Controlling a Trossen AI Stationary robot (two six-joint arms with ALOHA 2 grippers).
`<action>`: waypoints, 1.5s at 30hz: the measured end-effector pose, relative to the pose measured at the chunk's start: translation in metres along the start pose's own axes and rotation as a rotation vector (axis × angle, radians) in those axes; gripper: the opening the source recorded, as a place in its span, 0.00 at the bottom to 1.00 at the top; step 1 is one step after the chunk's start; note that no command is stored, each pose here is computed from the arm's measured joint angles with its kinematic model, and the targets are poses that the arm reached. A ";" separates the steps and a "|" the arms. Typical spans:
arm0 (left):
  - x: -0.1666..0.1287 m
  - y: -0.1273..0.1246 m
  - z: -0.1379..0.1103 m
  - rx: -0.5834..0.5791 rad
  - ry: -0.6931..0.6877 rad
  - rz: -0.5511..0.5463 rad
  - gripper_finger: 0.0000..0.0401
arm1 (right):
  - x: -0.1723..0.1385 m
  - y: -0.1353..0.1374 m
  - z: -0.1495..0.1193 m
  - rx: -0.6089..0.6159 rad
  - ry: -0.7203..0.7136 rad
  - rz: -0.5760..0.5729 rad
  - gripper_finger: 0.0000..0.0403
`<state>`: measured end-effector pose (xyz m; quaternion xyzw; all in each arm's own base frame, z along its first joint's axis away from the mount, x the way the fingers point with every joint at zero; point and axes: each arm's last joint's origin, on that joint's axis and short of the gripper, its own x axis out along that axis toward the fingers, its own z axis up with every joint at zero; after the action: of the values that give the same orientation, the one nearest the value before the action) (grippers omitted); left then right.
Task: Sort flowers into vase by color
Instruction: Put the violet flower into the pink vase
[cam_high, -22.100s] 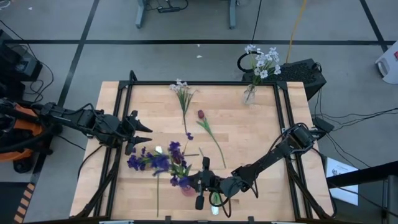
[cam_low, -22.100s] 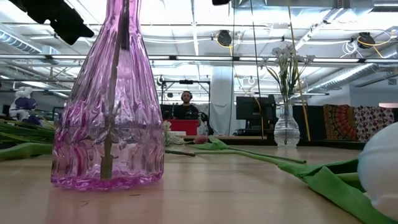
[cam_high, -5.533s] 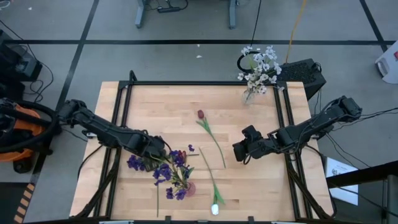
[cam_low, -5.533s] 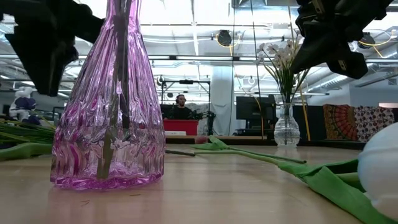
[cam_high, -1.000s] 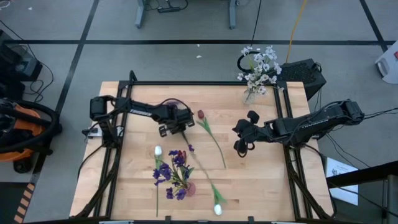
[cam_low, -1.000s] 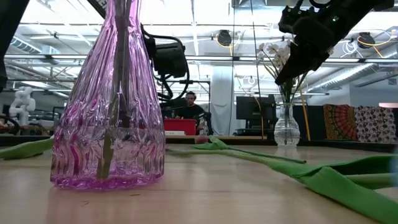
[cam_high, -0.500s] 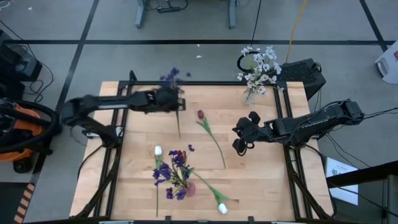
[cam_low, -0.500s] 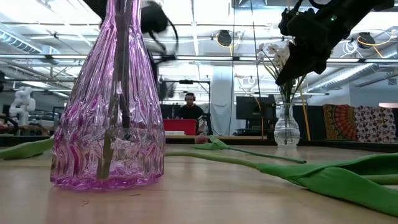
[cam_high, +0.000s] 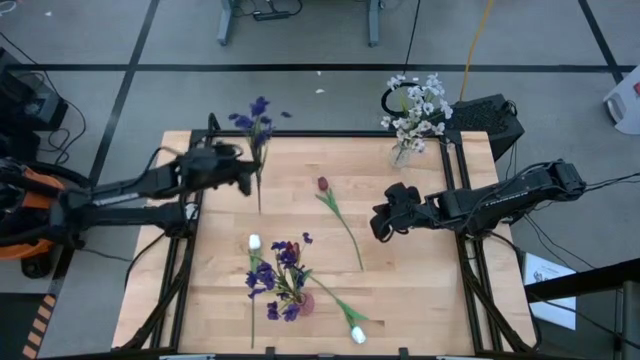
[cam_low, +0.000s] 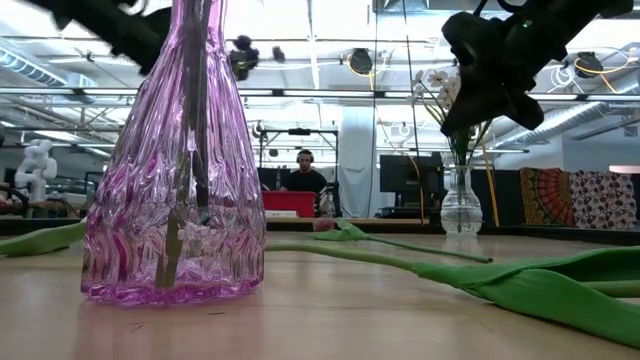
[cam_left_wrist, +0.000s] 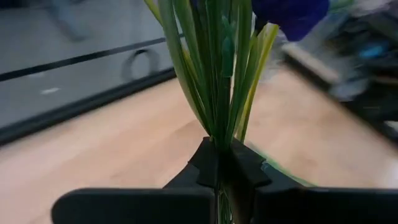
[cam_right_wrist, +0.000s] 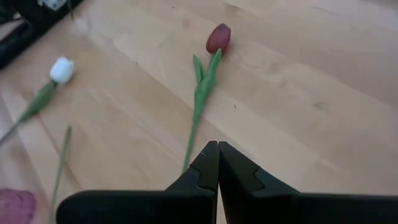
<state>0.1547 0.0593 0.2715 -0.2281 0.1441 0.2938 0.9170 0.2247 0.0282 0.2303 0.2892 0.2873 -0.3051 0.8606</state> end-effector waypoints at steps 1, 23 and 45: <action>-0.003 0.004 -0.010 -0.008 -0.024 -0.065 0.04 | 0.000 0.000 0.000 0.011 -0.001 0.002 0.00; -0.048 -0.012 -0.071 0.295 -0.350 -1.014 0.03 | 0.000 -0.001 0.000 0.014 -0.010 -0.013 0.00; -0.029 -0.151 -0.059 0.416 -0.275 -1.102 0.03 | 0.000 -0.002 -0.001 -0.074 0.014 -0.016 0.00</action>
<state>0.2160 -0.0930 0.2833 -0.0450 -0.0610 -0.2322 0.9697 0.2231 0.0279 0.2288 0.2570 0.3068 -0.2991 0.8663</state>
